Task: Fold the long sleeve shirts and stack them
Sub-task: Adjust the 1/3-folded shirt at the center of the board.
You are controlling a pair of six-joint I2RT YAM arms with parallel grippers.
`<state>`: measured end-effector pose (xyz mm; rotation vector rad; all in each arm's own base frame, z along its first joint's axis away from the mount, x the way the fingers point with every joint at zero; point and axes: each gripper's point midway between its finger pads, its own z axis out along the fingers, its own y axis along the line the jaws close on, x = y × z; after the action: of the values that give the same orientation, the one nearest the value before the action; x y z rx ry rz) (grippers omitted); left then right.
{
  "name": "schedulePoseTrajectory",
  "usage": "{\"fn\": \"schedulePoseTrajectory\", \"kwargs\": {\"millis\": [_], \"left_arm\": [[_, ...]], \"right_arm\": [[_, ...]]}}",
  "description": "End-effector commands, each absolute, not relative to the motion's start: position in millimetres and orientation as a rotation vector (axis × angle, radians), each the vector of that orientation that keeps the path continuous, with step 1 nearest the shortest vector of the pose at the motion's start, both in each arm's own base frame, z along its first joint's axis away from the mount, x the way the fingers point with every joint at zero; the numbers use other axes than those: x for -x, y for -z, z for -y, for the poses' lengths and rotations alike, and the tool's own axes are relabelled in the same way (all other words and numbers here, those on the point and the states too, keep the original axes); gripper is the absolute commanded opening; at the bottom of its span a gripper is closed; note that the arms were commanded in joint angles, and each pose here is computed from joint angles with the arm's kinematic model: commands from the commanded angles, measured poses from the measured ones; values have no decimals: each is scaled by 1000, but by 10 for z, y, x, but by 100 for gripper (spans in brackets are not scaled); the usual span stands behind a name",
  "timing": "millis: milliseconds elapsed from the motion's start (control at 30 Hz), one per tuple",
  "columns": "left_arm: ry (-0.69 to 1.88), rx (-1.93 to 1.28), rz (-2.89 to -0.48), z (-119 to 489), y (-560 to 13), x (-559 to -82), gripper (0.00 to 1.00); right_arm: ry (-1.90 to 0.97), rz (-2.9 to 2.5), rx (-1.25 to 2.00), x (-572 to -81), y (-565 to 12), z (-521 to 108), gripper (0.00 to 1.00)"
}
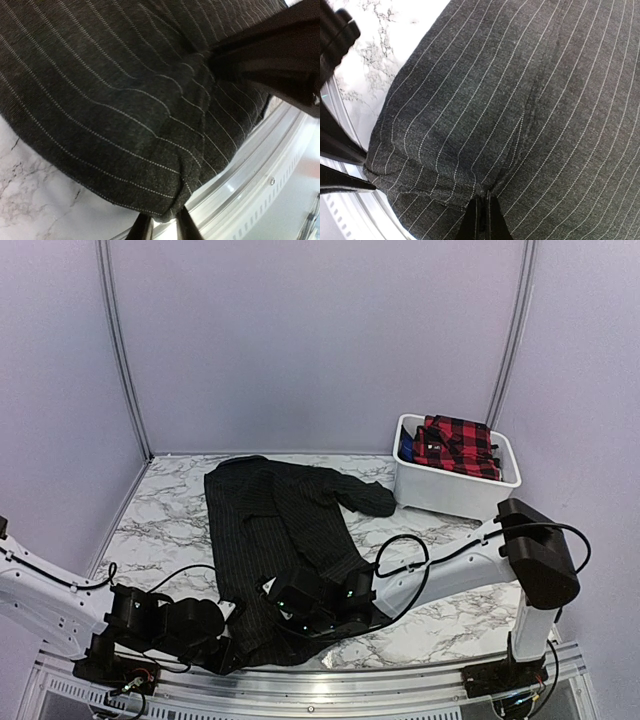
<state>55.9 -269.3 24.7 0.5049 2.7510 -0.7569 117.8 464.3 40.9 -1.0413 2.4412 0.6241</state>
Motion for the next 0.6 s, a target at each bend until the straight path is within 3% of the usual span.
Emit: {"fn": "schedulePoseTrajectory", "kwargs": {"millis": [0, 100, 333, 433, 567], "left_arm": [[879, -422, -2720, 2860, -476, -567, 11], [976, -313, -2717, 2951, -680, -573, 0], [1123, -95, -2787, 2953, -989, -477, 0], [1073, -89, -2860, 2843, -905, -397, 0], [984, -126, -2924, 2713, -753, -330, 28]], "right_arm": [[-642, -2377, 1011, -1287, -664, -4720, 0], [-629, -2372, 1005, -1320, -668, -4712, 0], [-592, -2382, 1005, -1375, -598, -4674, 0], [-577, -2384, 1010, -1371, -585, -4649, 0], [-570, -2371, 1030, -1304, -643, -4627, 0]]}}
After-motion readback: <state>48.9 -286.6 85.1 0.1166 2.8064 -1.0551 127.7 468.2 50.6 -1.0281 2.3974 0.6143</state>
